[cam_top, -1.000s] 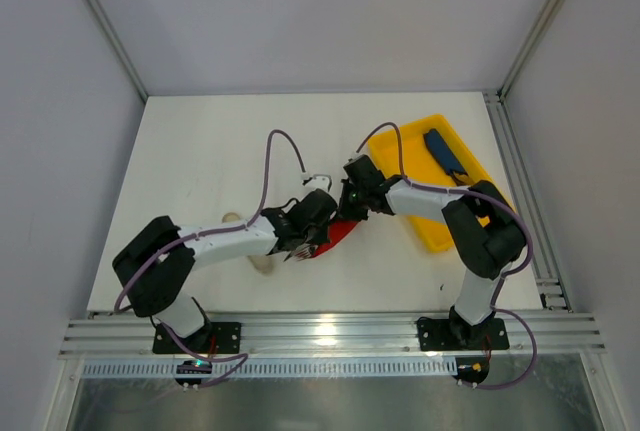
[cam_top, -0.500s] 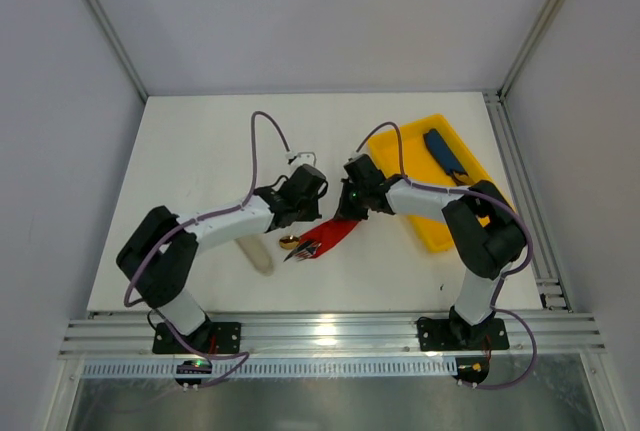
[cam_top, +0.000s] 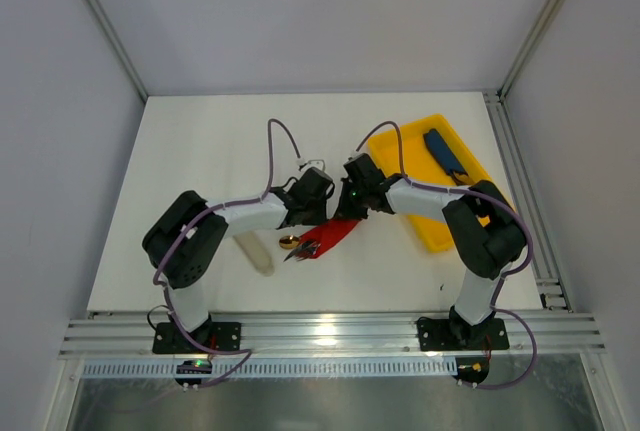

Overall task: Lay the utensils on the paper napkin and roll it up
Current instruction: Roll the napkin at the center of the board.

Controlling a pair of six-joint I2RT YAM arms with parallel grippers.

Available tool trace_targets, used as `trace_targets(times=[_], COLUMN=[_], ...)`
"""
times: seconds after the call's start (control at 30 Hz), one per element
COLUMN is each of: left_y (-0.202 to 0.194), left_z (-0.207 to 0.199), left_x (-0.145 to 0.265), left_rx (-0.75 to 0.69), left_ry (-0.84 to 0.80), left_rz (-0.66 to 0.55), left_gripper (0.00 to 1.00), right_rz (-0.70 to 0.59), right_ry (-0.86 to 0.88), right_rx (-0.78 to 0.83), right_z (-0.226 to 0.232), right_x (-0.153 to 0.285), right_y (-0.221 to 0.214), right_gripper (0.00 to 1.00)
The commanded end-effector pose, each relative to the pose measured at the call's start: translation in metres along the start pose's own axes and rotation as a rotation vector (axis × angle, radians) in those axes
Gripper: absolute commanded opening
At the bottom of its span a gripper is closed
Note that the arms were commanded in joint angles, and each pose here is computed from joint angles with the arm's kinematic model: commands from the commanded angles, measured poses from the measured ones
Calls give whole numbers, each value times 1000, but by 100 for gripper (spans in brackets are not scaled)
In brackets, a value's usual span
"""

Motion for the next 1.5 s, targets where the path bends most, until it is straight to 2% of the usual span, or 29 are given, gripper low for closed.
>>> trace_targets(times=[0.0, 0.57, 1.0, 1.3, 1.47], left_y=[10, 0, 10, 38, 37], left_z=[-13, -9, -11, -19, -31], left_x=[2, 5, 16, 51, 65], left_rx=[16, 25, 20, 11, 36], left_ry=[-68, -88, -84, -100, -203], left_rz=[-25, -5, -36, -110, -106], left_gripper=[0, 0, 0, 0, 0], right_rz=[-70, -79, -22, -9, -11], right_ry=[48, 36, -2, -1, 7], right_rx=[14, -45, -65, -66, -66], right_z=[18, 17, 0, -1, 1], right_x=[11, -4, -27, -28, -26], right_y=[23, 34, 21, 18, 20], right_gripper=[4, 4, 4, 4, 4])
Point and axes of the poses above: each gripper's point midway between its finger pads, its own x axis back along the fingers, its own z axis along the line the jaws close on, y = z × x, the point moved 3 cm from there along x, back along the fingers, and after that the axes turned 3 degrees about x, right-handed, at the moved point
